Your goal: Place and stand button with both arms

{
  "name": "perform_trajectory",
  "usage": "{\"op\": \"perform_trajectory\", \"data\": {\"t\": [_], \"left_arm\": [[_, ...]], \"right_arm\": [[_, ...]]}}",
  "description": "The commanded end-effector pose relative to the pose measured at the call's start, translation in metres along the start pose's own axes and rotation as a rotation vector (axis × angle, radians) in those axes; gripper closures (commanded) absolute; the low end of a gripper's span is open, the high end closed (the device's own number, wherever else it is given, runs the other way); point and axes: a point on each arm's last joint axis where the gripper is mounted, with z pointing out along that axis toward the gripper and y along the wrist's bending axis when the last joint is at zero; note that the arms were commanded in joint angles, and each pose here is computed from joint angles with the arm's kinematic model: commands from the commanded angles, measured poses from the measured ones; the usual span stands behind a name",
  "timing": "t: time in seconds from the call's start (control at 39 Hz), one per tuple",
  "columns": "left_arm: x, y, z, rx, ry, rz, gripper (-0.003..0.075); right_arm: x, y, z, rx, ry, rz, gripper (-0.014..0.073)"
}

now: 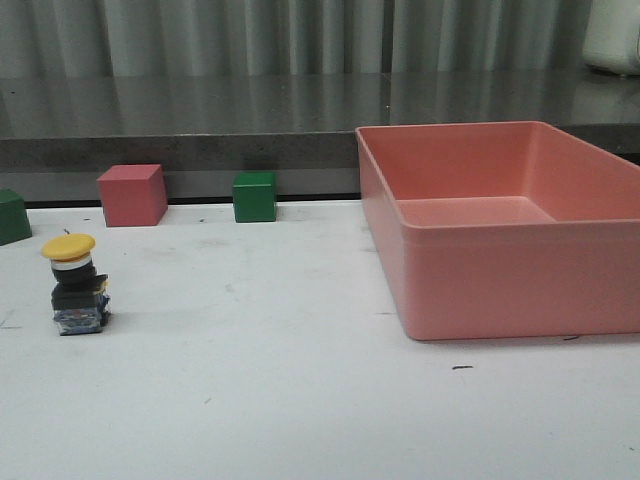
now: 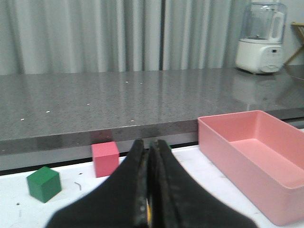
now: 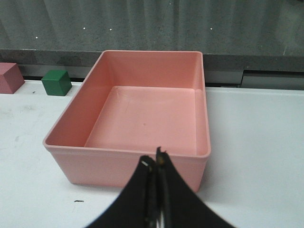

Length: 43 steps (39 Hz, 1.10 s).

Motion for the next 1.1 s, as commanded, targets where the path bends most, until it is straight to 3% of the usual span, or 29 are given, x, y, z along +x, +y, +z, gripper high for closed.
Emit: {"op": "perform_trajectory", "data": {"t": [0.0, 0.18, 0.33, 0.77, 1.08], "left_arm": [[-0.001, 0.003, -0.005, -0.079, -0.105, -0.005, 0.074], [0.03, 0.007, -0.01, -0.234, -0.114, 0.008, 0.074], [0.05, 0.012, -0.003, -0.303, -0.057, 0.009, 0.074], [0.107, 0.02, 0.014, -0.316, -0.037, 0.006, 0.074], [0.11, 0.021, 0.015, -0.316, -0.061, 0.005, 0.0741]], "right_arm": [[-0.015, 0.001, -0.002, -0.005, -0.098, -0.023, 0.0655], [-0.015, 0.001, -0.002, -0.005, -0.098, -0.023, 0.0655], [-0.015, 0.001, -0.002, -0.005, -0.098, -0.023, 0.0655], [-0.015, 0.001, -0.002, -0.005, -0.098, -0.023, 0.0655], [-0.015, 0.001, -0.002, -0.005, -0.098, -0.023, 0.0655]]}}
